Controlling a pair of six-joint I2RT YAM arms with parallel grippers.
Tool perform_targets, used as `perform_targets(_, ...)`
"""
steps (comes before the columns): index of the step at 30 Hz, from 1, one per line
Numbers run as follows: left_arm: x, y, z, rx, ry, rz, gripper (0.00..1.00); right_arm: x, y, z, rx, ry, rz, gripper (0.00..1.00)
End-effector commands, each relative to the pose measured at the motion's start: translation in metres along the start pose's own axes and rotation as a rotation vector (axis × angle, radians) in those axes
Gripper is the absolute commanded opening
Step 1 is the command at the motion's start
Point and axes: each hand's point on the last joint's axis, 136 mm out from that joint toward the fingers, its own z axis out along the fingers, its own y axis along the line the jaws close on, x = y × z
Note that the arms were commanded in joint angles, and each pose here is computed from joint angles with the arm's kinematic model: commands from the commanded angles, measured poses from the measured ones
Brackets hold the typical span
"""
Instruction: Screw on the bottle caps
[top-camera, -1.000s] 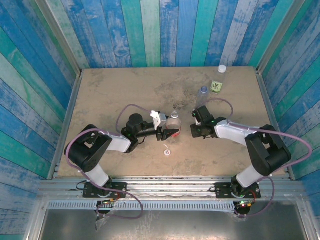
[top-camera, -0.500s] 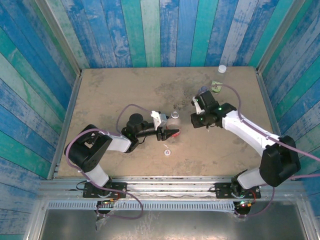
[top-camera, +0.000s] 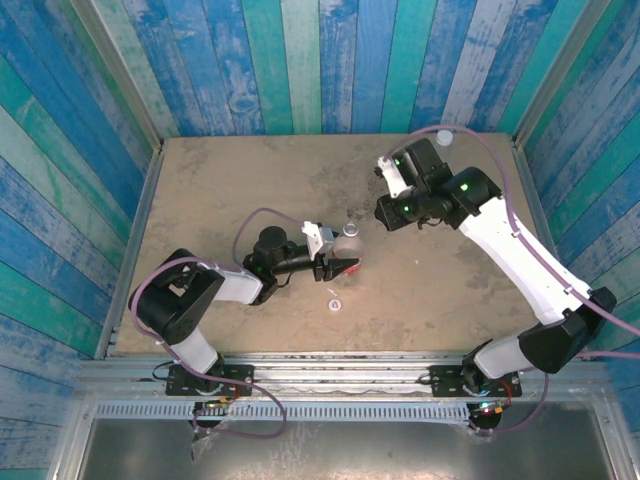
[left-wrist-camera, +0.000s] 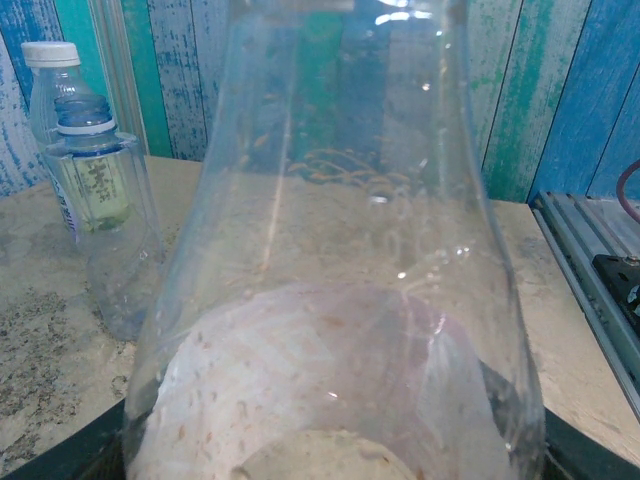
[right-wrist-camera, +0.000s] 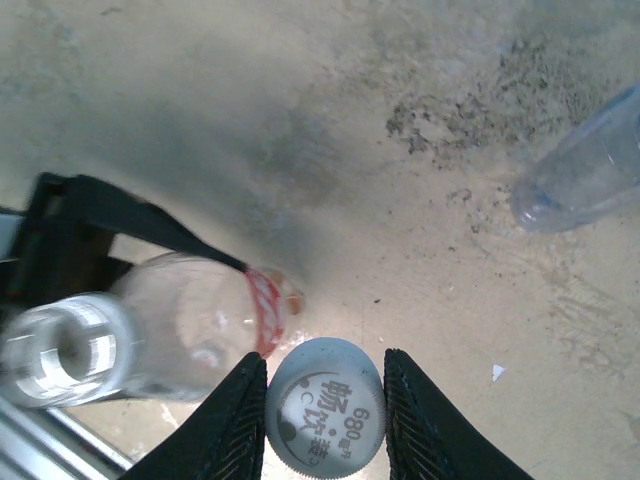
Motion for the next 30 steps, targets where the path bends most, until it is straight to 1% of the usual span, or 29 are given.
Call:
perform_targets(1, 0.008, 0.001, -0.002, -0.019, 0.049, -0.005, 0.66, 0.008, 0.008, -0.007, 0.025, 0.085, -0.056, 0.33)
perform_targets(4, 0.008, 0.002, -0.002, -0.023, 0.052, 0.000, 0.66, -0.001, 0.022, -0.011, 0.011, 0.089, -0.088, 0.33)
perform_targets(7, 0.008, 0.003, -0.003, -0.031, 0.058, 0.003, 0.66, -0.012, 0.042, -0.015, -0.040, 0.075, -0.118, 0.33)
perform_targets(11, 0.008, 0.003, -0.003, -0.033, 0.060, 0.004, 0.66, -0.017, 0.057, -0.012, -0.060, 0.073, -0.160, 0.34)
perform_targets(17, 0.009, 0.002, -0.004, -0.036, 0.065, 0.007, 0.66, -0.017, 0.067, -0.002, -0.073, 0.096, -0.181, 0.34)
perform_targets(25, 0.010, 0.002, -0.004, -0.032, 0.065, 0.007, 0.66, -0.007, 0.060, 0.010, -0.039, 0.143, -0.186, 0.33)
perform_targets(30, 0.010, 0.003, -0.003, -0.031, 0.066, 0.004, 0.66, -0.002, 0.069, 0.015, -0.085, 0.172, -0.182, 0.33)
